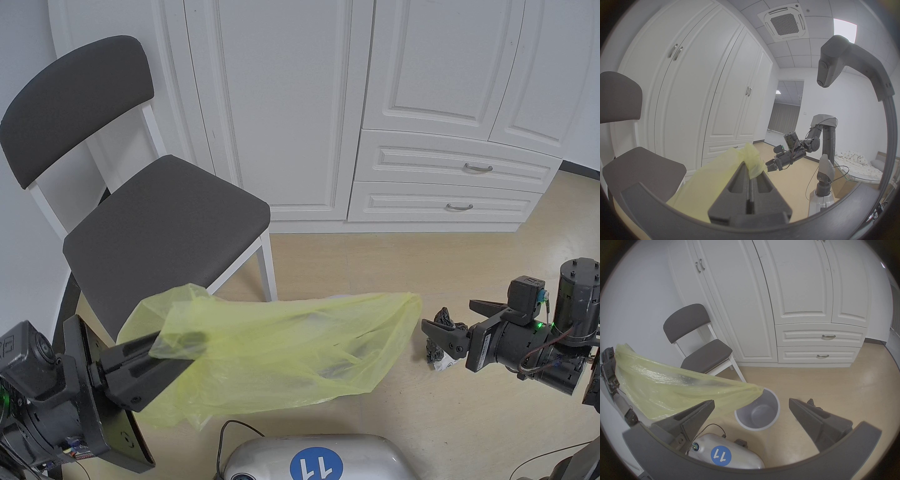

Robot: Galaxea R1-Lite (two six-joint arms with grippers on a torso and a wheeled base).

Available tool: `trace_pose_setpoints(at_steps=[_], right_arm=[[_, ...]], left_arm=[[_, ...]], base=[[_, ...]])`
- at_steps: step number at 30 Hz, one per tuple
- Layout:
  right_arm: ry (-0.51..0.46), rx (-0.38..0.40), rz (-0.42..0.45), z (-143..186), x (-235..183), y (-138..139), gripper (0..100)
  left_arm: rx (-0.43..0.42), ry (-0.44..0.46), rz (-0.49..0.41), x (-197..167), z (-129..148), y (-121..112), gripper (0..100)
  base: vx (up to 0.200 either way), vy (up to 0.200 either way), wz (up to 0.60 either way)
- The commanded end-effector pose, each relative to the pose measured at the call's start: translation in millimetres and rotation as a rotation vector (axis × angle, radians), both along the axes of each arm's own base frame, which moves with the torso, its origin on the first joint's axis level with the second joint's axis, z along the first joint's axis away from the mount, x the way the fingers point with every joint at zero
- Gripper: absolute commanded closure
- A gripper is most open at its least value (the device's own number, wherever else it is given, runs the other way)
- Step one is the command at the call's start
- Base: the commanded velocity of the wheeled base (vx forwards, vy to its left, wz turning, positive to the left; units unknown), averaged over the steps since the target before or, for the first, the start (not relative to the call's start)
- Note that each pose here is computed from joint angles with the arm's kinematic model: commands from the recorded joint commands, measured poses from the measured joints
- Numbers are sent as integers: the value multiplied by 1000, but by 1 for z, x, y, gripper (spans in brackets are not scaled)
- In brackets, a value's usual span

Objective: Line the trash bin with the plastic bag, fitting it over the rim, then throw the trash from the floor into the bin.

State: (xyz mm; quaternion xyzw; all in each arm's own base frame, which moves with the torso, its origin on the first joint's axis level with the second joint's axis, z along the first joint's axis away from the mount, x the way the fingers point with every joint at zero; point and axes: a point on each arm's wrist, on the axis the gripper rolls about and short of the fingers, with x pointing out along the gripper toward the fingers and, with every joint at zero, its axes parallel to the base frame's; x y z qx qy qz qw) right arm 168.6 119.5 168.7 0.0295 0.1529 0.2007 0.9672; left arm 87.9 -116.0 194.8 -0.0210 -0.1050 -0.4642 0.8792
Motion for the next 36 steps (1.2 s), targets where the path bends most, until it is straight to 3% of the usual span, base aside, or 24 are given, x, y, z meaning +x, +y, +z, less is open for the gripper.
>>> trace_pose_setpoints(at_steps=[1, 5, 9, 36], right_arm=[[-15, 15, 4, 11, -4, -5, 0], [11, 25, 65, 21, -14, -11, 0], [62, 72, 104, 34, -22, -20, 0], [170, 15, 94, 11, -1, -7, 0]], left_arm=[[5, 2, -2, 0, -1, 0, 100], [7, 4, -11, -1, -2, 1, 100], [8, 19, -78, -4, -6, 3, 100], [-8, -16, -228, -17, -9, 14, 100]], base=[[0, 0, 0], [0, 0, 0], [0, 0, 0], [0, 0, 0]])
